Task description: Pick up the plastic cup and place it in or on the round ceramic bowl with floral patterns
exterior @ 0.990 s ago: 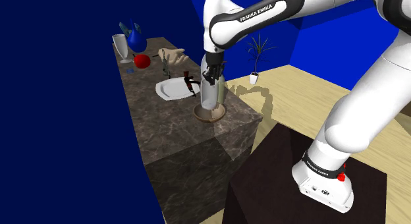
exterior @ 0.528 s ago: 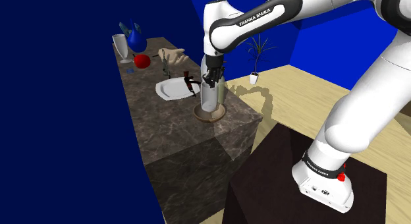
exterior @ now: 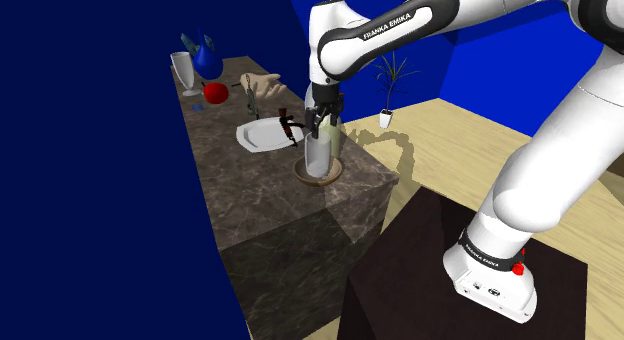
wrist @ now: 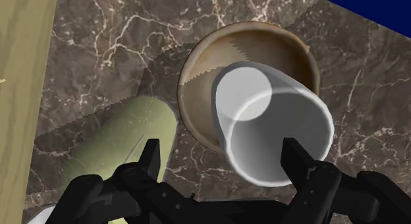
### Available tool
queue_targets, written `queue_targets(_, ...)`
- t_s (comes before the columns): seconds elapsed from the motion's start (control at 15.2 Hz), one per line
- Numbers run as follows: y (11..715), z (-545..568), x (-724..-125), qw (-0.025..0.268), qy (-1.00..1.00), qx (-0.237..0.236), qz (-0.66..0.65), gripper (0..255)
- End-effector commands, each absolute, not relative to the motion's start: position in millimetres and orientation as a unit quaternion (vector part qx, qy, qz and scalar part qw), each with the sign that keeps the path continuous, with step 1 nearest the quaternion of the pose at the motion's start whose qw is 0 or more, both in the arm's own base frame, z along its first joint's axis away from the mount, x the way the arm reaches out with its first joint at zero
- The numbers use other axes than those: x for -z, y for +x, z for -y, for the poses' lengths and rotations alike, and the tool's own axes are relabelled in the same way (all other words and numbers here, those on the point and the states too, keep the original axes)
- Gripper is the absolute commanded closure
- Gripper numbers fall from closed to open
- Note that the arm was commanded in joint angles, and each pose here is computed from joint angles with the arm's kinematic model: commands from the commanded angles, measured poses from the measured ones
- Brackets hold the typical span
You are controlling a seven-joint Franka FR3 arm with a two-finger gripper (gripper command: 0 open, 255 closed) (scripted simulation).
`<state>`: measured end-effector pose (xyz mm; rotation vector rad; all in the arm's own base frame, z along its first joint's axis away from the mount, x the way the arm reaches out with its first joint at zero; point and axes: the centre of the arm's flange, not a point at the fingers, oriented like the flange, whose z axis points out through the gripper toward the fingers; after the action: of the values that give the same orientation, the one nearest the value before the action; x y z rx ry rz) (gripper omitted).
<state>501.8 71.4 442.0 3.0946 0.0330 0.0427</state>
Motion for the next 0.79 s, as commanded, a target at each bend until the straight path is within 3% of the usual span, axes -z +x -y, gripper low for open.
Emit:
queue_targets(0.0,501.4,-72.0,-455.2,0.023,1.0,-0.014,-0.011,0)
queue_targets(0.2,500.4,-73.7,-491.9,0.023,1.0,-0.014,-0.011,0)
queue_targets(0.73,500.4,-73.7,-491.9,0.023,1.0,-0.014,-0.011,0)
